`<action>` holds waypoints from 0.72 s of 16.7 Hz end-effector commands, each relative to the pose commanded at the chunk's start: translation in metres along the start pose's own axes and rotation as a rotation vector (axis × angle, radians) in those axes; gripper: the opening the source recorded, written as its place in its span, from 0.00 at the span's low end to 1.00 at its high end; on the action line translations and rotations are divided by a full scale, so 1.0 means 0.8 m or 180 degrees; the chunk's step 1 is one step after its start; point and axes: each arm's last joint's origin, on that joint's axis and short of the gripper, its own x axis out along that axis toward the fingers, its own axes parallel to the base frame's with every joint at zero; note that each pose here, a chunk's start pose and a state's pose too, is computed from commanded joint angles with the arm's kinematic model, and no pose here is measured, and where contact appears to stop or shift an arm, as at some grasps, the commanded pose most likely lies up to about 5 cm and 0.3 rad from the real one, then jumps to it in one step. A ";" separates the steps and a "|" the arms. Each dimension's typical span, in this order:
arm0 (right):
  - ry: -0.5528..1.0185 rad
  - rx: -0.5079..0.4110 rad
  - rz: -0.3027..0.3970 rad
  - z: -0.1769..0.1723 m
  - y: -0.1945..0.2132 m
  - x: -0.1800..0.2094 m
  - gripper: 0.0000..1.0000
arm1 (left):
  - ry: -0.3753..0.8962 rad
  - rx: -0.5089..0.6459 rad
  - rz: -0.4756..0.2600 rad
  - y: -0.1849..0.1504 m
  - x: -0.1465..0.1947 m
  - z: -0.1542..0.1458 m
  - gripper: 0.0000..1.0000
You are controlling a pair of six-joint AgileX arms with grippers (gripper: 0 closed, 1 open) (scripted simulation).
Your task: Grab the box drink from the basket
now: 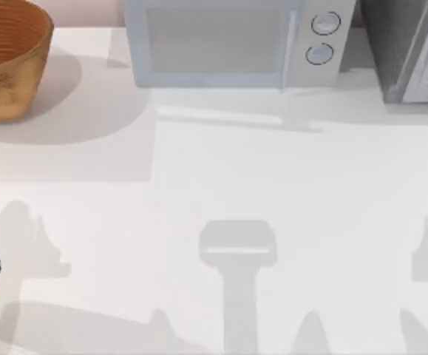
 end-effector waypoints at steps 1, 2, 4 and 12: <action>0.0000 0.0000 0.0000 0.000 0.000 0.000 1.00 | -0.0011 0.0001 0.0049 0.000 0.002 0.003 0.00; 0.0000 0.0000 0.0000 0.000 0.000 0.000 1.00 | -0.0022 0.0003 0.0111 -0.001 0.005 0.008 0.00; 0.0000 0.0000 0.0000 0.000 0.000 0.000 1.00 | -0.0047 0.0003 0.0272 -0.003 0.013 0.018 0.00; 0.0000 0.0000 0.0000 0.000 0.000 0.000 1.00 | -0.0083 -0.0021 0.1121 -0.027 0.076 0.044 0.00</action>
